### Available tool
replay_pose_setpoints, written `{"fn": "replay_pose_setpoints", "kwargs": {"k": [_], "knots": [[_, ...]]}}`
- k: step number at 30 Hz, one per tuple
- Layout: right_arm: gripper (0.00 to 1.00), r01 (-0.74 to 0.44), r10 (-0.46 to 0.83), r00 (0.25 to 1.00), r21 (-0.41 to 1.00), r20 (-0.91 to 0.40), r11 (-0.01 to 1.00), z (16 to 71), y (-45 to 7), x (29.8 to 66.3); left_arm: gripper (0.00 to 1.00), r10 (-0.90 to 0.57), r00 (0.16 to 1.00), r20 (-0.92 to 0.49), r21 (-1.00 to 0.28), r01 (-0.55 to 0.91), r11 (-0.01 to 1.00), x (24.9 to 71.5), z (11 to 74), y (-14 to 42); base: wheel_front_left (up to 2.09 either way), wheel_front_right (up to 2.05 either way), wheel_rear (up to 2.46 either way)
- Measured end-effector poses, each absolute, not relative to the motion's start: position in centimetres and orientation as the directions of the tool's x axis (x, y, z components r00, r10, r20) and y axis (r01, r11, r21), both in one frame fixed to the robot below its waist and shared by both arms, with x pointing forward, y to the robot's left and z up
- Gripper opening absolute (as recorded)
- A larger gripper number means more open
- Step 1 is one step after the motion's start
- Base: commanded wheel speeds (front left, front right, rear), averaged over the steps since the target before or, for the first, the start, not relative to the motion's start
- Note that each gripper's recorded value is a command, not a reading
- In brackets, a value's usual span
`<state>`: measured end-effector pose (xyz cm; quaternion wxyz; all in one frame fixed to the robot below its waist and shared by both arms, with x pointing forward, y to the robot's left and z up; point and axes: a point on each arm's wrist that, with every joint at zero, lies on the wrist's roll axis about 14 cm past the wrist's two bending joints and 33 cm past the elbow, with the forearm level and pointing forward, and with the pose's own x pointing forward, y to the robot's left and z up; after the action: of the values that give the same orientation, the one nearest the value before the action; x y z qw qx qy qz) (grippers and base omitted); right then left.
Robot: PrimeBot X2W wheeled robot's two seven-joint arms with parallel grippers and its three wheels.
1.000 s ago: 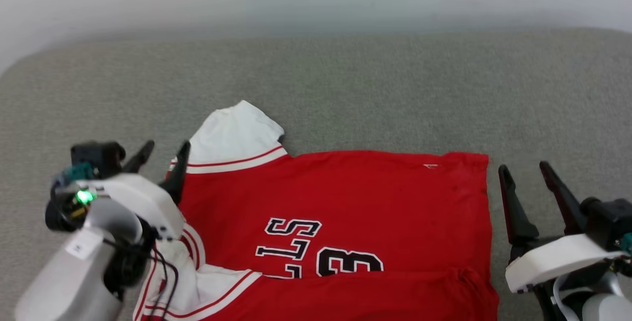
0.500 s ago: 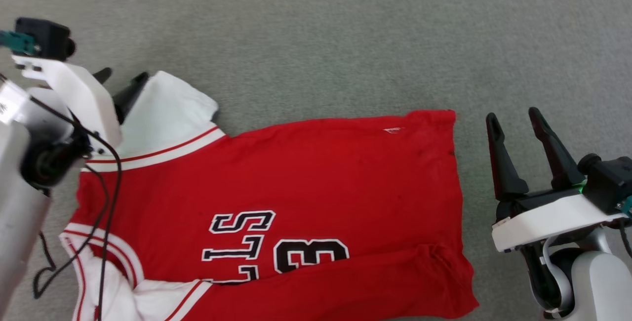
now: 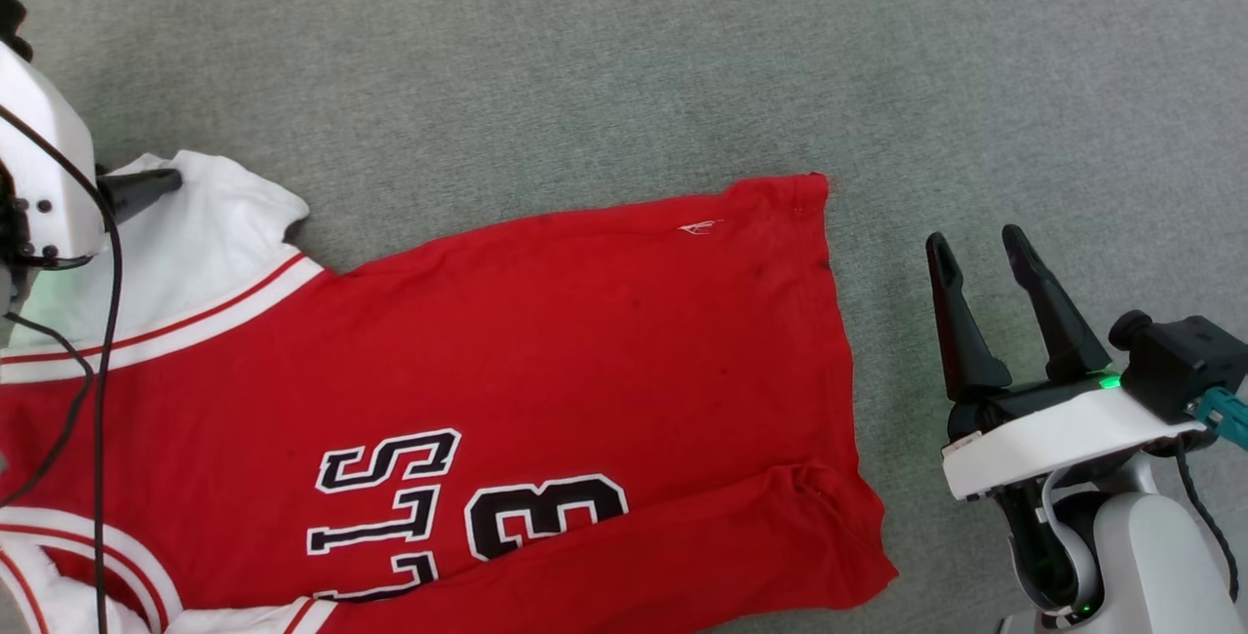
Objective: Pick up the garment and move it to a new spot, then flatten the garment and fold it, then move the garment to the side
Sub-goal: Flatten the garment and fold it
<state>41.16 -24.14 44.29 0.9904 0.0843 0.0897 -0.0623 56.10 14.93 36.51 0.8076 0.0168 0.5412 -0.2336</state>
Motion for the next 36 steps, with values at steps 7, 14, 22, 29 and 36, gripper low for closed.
{"fn": "replay_pose_setpoints", "kwargs": {"k": [7,14,22,29,36], "knots": [[1.0,0.152,-0.115,0.972,0.177,-0.205,0.972,43.7,-24.4,41.2,0.0,-0.381,0.24,-0.893,-0.278,0.372,0.886,55.1,35.9,13.8,0.0,0.0,0.0],[1.0,0.135,-0.078,0.965,0.222,-0.25,0.966,43.2,-23.6,42.1,0.0,-0.388,0.36,-0.849,-0.25,0.374,0.893,55.5,37.0,14.0,0.0,0.0,0.0],[1.0,0.053,0.065,0.873,0.226,-0.484,0.973,40.8,-21.7,44.8,0.0,-0.405,0.55,-0.73,-0.186,0.41,0.893,56.6,41.6,14.6,0.0,0.0,0.0],[1.0,-0.109,0.208,0.676,0.183,-0.707,0.977,38.7,-18.3,47.5,0.0,-0.411,0.64,-0.649,-0.146,0.425,0.893,55.6,44.5,15.8,0.0,0.0,0.0],[0.35,-0.146,0.204,0.459,0.154,-0.865,0.977,35.5,-17.8,46.6,0.0,-0.411,0.652,-0.637,-0.158,0.412,0.898,54.7,44.1,16.6,0.0,0.0,0.0]]}}
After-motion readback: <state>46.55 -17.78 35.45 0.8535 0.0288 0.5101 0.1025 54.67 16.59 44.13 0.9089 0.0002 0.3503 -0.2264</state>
